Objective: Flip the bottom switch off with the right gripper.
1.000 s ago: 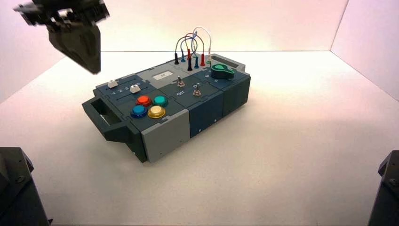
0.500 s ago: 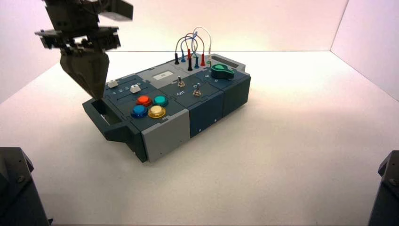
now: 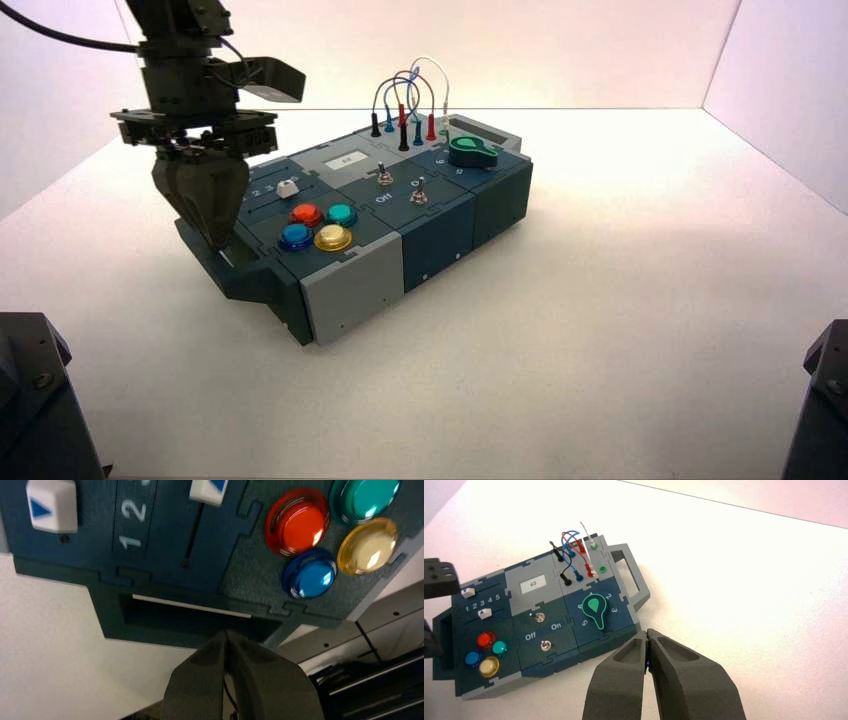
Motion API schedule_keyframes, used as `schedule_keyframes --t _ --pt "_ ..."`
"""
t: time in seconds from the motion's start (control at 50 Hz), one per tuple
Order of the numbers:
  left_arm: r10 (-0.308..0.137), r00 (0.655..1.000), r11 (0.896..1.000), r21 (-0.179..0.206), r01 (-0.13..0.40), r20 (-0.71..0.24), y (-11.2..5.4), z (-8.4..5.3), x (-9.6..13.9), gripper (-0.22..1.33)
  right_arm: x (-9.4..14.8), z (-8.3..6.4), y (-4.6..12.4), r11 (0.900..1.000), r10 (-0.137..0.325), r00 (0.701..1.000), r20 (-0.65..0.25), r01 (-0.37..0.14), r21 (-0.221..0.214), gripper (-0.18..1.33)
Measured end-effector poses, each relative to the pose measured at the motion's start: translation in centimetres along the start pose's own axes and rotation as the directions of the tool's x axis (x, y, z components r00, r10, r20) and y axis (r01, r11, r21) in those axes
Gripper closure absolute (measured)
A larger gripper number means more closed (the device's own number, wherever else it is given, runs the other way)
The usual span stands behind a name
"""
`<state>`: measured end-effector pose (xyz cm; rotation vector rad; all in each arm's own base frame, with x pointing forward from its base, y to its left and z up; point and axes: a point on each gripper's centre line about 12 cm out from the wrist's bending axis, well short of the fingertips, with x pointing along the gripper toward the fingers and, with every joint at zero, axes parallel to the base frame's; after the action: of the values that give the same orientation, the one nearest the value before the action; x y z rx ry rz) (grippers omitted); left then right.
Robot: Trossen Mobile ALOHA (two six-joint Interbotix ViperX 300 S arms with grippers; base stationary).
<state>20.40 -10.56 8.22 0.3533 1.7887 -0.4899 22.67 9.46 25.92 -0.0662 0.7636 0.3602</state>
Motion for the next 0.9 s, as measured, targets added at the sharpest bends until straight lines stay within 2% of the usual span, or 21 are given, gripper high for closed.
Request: schedule_keyframes --t 0.28,0.46,0.9 --pt "0.013 1.0 1.0 0.016 -0.013 0.0 0.0 0.2 -0.1 1.27 0.3 -0.1 1.6 0.9985 0.051 0.999 -0.016 -0.052 -0.019 1.29" --pt "0.028 1.0 0.999 0.021 -0.028 0.013 0.3 1.0 0.1 1.28 0.8 -0.1 2.7 0.9958 0.083 0.996 -0.037 -0.085 -0.036 1.29" --pt "0.03 1.0 0.999 0.033 -0.03 -0.009 0.6 1.8 0.8 1.27 1.9 -1.0 3.6 0.9932 0.114 0.984 -0.134 -0.116 -0.007 1.29"
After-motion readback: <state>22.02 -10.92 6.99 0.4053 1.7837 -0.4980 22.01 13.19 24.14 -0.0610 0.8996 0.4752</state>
